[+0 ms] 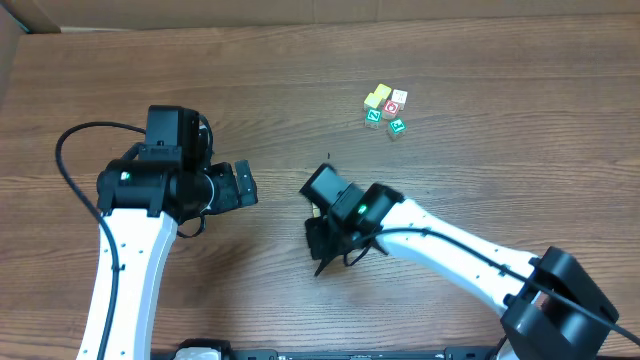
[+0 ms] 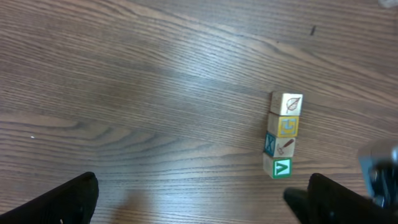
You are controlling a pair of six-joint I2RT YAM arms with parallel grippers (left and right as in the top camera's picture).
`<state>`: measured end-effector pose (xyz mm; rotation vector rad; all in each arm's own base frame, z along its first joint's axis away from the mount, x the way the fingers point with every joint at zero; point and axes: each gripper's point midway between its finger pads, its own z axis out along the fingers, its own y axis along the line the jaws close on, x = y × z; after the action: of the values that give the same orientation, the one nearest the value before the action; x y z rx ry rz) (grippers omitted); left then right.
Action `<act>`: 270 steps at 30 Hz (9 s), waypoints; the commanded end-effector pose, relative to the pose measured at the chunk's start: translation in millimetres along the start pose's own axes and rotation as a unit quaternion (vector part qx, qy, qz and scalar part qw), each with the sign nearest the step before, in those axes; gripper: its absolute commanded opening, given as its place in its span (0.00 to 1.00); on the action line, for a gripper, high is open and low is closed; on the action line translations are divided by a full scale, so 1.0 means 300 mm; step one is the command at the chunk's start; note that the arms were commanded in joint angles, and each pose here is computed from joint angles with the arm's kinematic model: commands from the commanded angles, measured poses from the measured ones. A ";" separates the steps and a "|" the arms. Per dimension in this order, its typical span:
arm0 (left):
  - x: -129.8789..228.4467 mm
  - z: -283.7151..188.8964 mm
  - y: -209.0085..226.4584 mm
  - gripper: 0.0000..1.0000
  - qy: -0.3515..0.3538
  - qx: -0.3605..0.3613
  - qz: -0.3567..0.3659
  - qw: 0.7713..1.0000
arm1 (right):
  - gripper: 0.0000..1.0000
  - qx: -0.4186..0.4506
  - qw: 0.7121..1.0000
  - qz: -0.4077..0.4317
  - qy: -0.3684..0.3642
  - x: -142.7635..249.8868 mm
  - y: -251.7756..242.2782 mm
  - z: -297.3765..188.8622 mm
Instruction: Flip 3 blocks
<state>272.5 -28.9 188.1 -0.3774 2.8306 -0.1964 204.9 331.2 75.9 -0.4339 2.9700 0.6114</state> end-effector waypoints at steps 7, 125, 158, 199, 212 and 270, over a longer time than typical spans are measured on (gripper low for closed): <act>0.003 0.085 0.015 1.00 0.045 -0.021 0.002 0.999 | 0.04 0.084 0.986 0.011 -0.145 -0.070 0.045 -0.014; -0.009 0.129 0.019 0.99 0.058 -0.029 0.001 0.998 | 0.04 0.071 0.977 0.188 -0.076 -0.191 -0.303 0.016; -0.009 0.129 0.019 0.99 0.058 -0.029 0.001 0.998 | 0.04 -0.004 0.989 0.145 -0.030 -0.078 -0.218 0.128; -0.009 0.129 0.019 1.00 0.058 -0.029 0.000 0.998 | 0.04 0.048 0.988 0.148 -0.022 -0.038 -0.269 0.115; -0.009 0.129 0.019 1.00 0.058 -0.029 0.001 0.998 | 0.04 0.040 0.987 0.138 -0.077 -0.123 -0.255 0.109; -0.009 0.129 0.019 1.00 0.058 -0.029 0.000 0.998 | 0.04 0.045 0.989 -0.003 -0.141 -0.122 -0.036 0.110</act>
<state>284.3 -28.3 151.3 -0.4030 2.9558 -0.1564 239.1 333.4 43.3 -0.3053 2.7498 0.4862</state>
